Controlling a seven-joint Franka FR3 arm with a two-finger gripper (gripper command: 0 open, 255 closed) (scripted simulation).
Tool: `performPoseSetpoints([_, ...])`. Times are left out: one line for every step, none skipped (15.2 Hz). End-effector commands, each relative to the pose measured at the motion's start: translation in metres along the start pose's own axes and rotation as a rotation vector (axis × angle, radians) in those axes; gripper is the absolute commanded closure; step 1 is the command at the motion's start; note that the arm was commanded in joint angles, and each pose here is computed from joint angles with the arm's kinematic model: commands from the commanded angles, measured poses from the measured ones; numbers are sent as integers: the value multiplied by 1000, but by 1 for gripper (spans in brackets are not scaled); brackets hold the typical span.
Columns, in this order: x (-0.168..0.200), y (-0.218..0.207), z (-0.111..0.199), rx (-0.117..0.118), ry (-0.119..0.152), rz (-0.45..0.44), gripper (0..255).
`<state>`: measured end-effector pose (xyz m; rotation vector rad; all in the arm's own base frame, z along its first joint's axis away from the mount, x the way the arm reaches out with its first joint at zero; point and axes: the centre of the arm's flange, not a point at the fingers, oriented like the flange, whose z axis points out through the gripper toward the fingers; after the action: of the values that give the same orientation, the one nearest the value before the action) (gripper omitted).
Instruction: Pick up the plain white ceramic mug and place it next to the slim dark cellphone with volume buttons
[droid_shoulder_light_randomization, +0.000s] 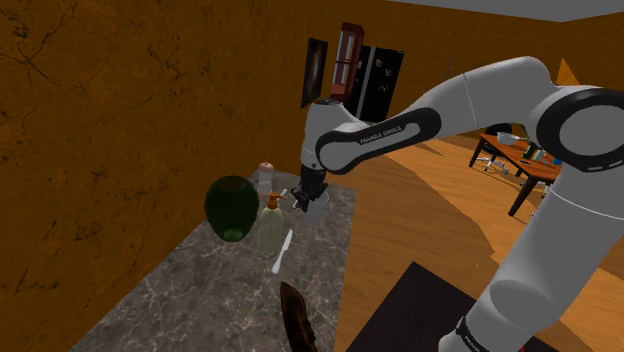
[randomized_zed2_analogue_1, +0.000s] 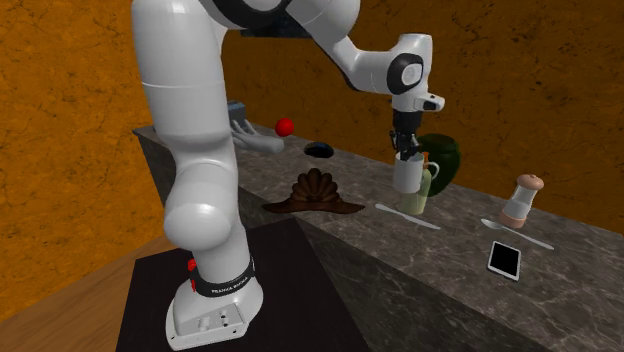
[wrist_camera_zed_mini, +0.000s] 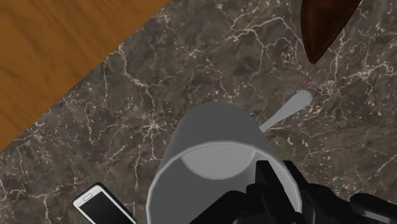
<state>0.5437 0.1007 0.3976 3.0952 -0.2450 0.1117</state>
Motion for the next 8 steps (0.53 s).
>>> performPoseSetpoints([11, 23, 1, 0, 0, -2, 255])
performPoseSetpoints([16, 35, 2, 0, 0, -2, 255])
performPoseSetpoints([21, 47, 2, 0, 0, -2, 255])
performPoseSetpoints([26, 60, 3, 0, 0, -2, 255])
performPoseSetpoints([30, 72, 4, 0, 0, -2, 255])
performPoseSetpoints([35, 84, 4, 0, 0, -2, 255])
performPoseSetpoints([40, 96, 5, 0, 0, -2, 255])
performPoseSetpoints([45, 109, 6, 0, 0, -2, 255])
